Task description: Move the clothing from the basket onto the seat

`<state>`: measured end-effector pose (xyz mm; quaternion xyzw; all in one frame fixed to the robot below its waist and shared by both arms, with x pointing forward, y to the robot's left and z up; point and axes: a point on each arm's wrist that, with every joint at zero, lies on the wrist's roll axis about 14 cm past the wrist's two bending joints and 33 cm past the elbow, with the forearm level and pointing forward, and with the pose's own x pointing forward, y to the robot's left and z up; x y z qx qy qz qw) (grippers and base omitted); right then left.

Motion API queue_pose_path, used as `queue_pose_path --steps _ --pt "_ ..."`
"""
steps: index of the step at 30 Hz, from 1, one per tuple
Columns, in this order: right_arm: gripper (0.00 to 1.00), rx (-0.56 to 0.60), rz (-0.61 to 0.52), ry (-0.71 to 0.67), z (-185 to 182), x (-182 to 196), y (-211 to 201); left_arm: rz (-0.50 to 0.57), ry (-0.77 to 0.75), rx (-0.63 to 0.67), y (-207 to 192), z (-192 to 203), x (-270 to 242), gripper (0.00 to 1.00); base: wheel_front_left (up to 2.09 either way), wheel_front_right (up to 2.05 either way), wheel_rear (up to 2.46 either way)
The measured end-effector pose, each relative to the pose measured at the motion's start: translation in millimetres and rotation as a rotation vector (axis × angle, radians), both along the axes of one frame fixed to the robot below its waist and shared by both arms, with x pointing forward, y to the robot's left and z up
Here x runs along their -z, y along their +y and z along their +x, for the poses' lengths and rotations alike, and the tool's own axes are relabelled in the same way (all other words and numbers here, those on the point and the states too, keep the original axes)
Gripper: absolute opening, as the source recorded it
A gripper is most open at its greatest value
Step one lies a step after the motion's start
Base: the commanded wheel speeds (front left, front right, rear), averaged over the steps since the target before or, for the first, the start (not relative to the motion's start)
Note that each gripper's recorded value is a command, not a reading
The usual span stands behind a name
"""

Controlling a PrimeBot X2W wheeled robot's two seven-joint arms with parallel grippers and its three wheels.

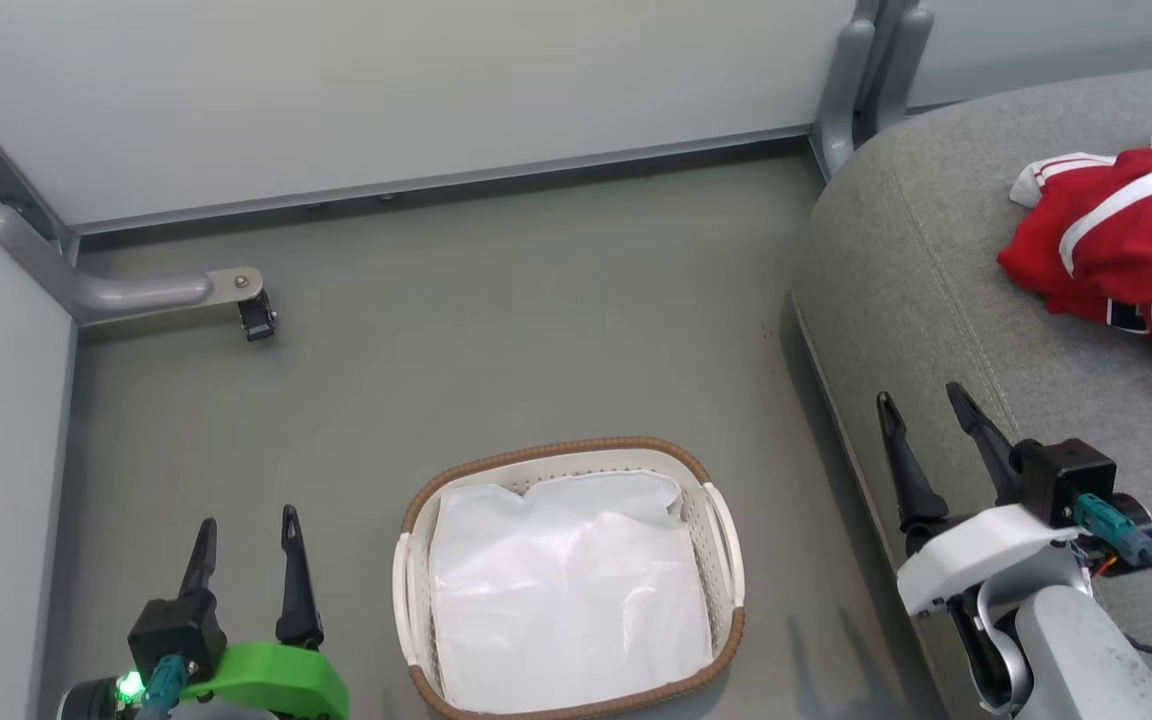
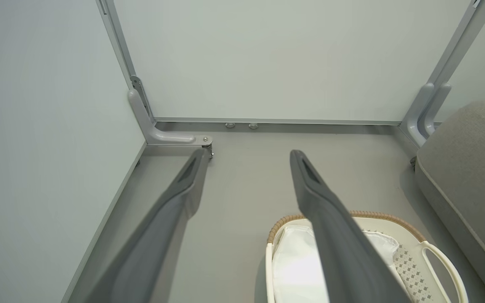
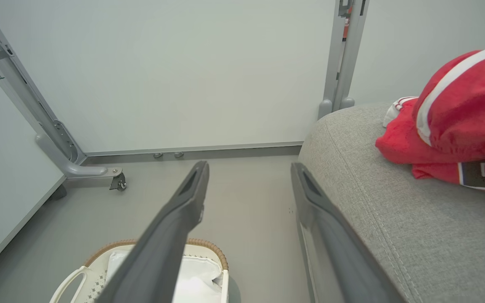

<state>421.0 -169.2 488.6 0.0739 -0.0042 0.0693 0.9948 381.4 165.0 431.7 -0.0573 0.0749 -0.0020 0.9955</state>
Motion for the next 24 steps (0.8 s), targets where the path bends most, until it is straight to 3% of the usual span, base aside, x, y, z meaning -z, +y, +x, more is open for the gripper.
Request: queue_pose_path --steps 7,8,13,24 --pt "1.0 0.0 0.009 0.024 -20 8 4 -0.03 0.012 -0.035 9 -25 1 1.0 0.0 0.0 0.0" --pt "0.0 -0.003 0.006 0.027 -22 9 5 -0.043 0.016 -0.026 7 -28 3 0.0 0.0 0.0 0.0" --pt "0.0 -0.002 0.025 0.088 -31 27 9 -0.057 0.065 -0.034 6 -35 16 0.0 0.0 0.0 0.0" --pt "0.0 0.065 0.216 0.125 -30 26 -3 -0.248 0.1 -0.11 15 -35 18 0.0 0.0 0.0 0.0"
